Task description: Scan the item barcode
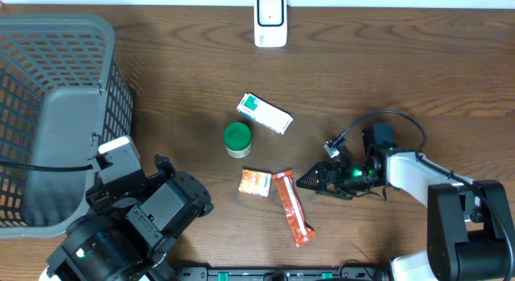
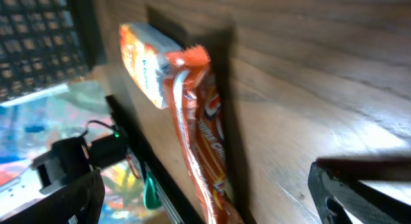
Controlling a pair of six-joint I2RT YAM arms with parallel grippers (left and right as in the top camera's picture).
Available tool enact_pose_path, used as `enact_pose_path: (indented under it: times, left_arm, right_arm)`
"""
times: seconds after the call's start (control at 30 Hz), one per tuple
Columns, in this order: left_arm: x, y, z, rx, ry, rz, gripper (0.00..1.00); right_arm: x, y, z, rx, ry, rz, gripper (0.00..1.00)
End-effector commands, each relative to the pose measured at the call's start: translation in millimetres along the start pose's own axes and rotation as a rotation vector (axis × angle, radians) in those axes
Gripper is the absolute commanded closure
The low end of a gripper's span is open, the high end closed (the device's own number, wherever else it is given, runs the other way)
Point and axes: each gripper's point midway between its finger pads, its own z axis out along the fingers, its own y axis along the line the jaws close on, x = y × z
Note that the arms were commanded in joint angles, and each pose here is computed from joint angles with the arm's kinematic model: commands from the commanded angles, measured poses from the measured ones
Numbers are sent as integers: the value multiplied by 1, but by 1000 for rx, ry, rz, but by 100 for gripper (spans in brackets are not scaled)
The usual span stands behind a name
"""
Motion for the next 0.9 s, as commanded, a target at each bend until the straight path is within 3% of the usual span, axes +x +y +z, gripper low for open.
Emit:
enact_pose_path:
  times: [0.0, 0.27, 0.6, 0.67, 0.73, 0.87]
  left_arm:
    - [1, 2, 1, -8, -3, -5, 15]
    - [1, 2, 1, -8, -2, -5, 15]
    - [1, 2, 1, -9, -2, -3, 15]
    - [1, 3, 1, -13, 0, 1, 15]
    - [2, 4, 0, -16, 1, 5, 15]
    - [2, 4, 1, -18, 2, 8, 15]
  right_arm:
    - [21, -33, 12, 120, 31, 100, 1]
    - [50, -28, 34, 144, 134, 70, 7]
    - [56, -64, 40, 459, 105, 165, 2]
    - [56, -65, 41, 469, 105, 157, 21]
    - [57, -64, 44, 467, 107, 142, 34]
    - [57, -63, 48, 458, 97, 112, 44]
